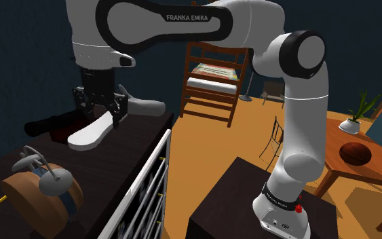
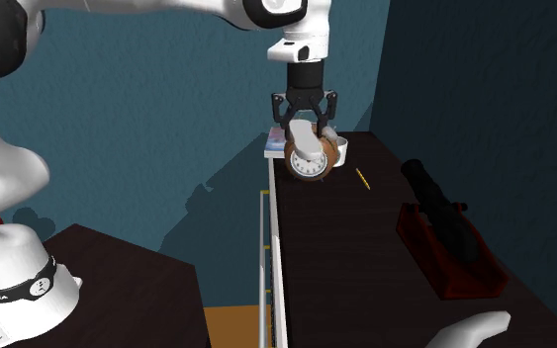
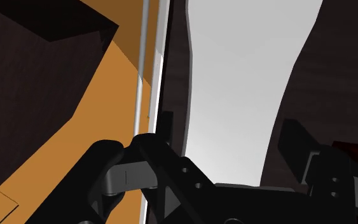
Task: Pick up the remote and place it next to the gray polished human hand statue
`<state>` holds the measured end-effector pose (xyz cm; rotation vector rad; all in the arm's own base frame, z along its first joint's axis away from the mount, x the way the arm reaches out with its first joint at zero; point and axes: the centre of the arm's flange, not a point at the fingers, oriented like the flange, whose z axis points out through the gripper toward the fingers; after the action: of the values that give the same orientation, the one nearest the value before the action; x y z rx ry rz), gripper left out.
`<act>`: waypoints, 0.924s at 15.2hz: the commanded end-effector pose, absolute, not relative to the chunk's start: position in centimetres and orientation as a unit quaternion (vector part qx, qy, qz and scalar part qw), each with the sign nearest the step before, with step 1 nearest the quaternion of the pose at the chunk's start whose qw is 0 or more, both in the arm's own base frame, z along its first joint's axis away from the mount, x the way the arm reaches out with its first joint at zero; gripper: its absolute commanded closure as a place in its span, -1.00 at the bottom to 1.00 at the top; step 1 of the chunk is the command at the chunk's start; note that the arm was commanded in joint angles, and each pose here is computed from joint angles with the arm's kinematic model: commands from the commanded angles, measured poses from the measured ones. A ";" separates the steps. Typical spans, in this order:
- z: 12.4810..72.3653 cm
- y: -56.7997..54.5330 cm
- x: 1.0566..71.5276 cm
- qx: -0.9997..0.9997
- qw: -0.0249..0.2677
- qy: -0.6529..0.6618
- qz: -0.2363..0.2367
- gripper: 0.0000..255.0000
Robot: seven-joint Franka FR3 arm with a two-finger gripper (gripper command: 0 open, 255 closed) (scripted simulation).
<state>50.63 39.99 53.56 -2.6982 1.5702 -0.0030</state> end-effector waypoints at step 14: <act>54.0 28.2 64.7 -0.864 0.010 0.503 -0.001 1.00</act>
<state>63.97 28.84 53.81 -2.6980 1.5711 -0.0021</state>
